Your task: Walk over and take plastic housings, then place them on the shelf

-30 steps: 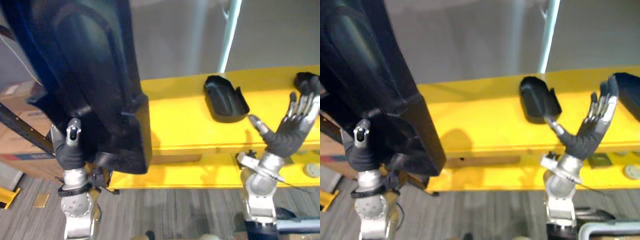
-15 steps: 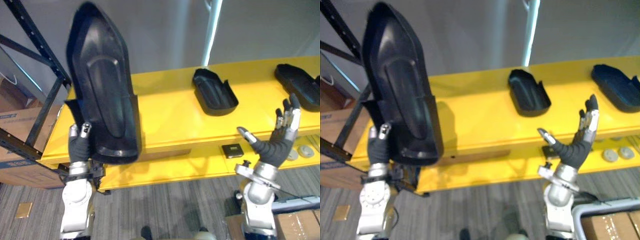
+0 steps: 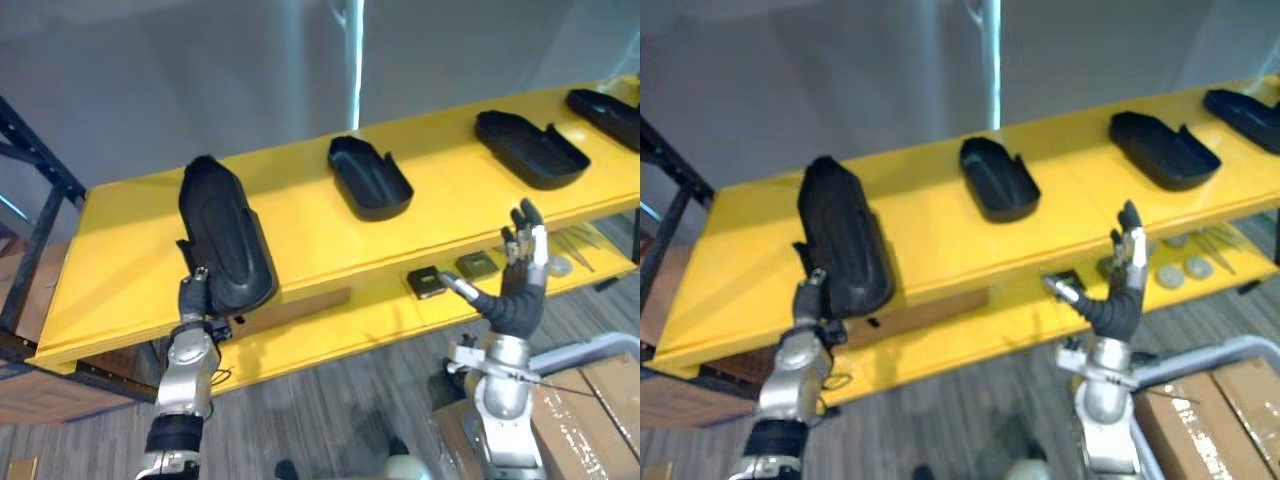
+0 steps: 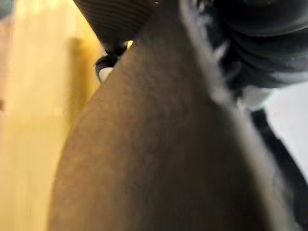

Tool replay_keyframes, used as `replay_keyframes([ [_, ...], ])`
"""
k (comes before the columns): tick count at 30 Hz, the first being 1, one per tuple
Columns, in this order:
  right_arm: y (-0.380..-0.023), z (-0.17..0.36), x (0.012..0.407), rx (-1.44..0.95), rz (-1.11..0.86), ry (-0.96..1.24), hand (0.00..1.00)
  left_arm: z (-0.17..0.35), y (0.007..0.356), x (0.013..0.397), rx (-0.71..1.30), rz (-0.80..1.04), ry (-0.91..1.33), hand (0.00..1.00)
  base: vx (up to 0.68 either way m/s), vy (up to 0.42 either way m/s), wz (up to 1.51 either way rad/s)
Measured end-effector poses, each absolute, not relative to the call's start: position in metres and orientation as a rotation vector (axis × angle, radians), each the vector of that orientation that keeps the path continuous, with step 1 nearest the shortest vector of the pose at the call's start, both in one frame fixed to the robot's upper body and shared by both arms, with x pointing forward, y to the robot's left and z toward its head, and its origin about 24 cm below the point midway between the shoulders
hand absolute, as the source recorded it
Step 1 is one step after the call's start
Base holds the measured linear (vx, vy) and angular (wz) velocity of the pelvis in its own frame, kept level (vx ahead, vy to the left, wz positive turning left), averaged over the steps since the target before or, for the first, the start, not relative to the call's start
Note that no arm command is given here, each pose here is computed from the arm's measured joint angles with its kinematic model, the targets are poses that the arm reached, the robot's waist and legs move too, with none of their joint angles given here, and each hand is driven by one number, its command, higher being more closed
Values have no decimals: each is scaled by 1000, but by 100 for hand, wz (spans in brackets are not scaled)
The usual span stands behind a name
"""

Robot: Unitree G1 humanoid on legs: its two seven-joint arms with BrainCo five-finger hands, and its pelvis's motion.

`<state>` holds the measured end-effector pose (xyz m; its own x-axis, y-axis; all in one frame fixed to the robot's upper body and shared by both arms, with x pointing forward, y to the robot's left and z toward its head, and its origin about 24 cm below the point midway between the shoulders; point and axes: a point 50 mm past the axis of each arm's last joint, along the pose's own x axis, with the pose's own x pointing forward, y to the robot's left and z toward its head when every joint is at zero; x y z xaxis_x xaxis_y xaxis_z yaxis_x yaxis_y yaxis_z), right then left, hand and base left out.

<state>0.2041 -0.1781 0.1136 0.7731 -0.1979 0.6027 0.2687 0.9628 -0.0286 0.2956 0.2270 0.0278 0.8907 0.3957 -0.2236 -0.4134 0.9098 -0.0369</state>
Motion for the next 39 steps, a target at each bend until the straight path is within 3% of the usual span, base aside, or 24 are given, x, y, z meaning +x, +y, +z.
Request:
replay_keyframes([
  [8, -174, 114, 205, -78, -151, -635, 0, 29, 241, 319, -12, 443, 335, 100, -20, 1, -18],
  [13, -168, 114, 206, -74, -81, -629, 0, 58, 255, 338, 118, 465, 343, 100, -1, -6, -5],
  [24, -170, 114, 205, -82, -56, -619, 0, 50, 278, 335, 264, 486, 539, 100, 2, -1, -2],
  [39, -180, 127, 204, -123, 20, -648, 0, 32, 293, 327, 143, 560, 670, 100, 5, 0, -7],
])
